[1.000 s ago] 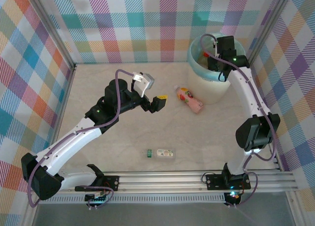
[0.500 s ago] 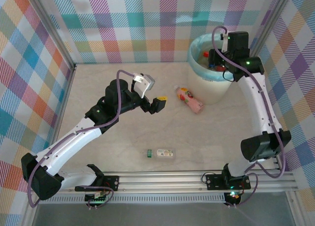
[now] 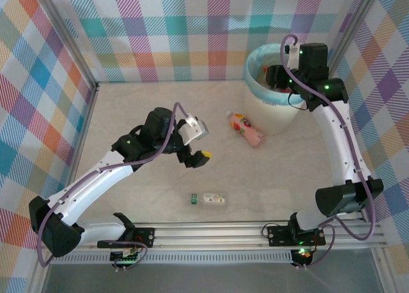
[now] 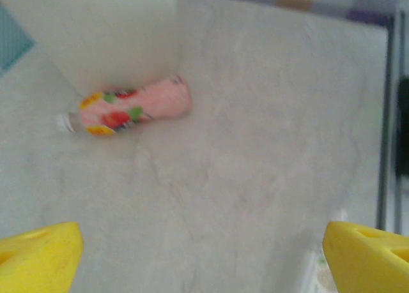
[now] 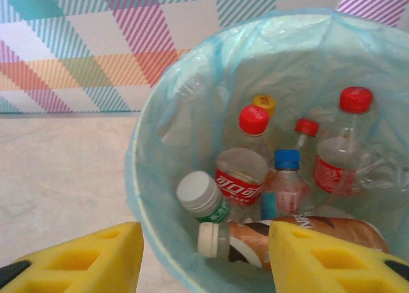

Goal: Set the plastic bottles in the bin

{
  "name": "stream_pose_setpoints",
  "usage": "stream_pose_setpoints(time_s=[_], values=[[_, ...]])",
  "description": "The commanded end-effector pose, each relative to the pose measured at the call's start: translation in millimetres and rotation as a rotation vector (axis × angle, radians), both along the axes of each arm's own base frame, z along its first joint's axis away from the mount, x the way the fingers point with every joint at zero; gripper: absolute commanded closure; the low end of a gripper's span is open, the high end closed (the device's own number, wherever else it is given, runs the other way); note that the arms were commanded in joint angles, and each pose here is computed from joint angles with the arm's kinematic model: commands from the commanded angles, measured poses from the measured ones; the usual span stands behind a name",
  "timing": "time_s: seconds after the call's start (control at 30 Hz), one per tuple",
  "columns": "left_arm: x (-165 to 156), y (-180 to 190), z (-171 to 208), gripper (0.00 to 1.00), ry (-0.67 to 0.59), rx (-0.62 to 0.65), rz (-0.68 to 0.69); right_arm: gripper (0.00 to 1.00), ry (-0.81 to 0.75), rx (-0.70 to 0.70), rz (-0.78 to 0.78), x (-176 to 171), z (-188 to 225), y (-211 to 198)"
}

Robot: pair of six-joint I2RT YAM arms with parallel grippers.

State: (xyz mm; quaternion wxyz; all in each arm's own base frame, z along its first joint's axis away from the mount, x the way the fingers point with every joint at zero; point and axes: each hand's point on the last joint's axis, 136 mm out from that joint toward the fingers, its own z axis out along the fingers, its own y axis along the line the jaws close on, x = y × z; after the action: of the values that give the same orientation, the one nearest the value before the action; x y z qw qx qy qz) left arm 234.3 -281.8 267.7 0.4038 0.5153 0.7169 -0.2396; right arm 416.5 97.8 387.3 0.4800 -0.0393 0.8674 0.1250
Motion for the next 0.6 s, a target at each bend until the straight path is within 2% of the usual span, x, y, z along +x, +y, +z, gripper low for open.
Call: stream_pose_setpoints(time_s=[0.0, 0.23, 0.4, 0.57], values=[[-41.2, 3.6, -34.1, 0.04, 0.039, 0.14, -0.189, 0.46, -0.09, 0.052, 0.067, -20.7, 30.0, 14.6], [-82.1, 9.1, -117.3, 0.02, 0.142, 0.424, -0.344, 0.43, -0.104, 0.046, 0.115, -36.8, 21.1, 26.4], [-90.0, 14.4, -155.8, 0.05, 0.195, 0.54, -0.363, 0.41, -0.101, 0.041, 0.11, -38.1, 15.8, 25.7], [-84.9, 20.9, -186.0, 0.05, 0.17, 0.626, -0.347, 0.41, -0.11, 0.03, 0.11, -37.1, 17.4, 25.3]])
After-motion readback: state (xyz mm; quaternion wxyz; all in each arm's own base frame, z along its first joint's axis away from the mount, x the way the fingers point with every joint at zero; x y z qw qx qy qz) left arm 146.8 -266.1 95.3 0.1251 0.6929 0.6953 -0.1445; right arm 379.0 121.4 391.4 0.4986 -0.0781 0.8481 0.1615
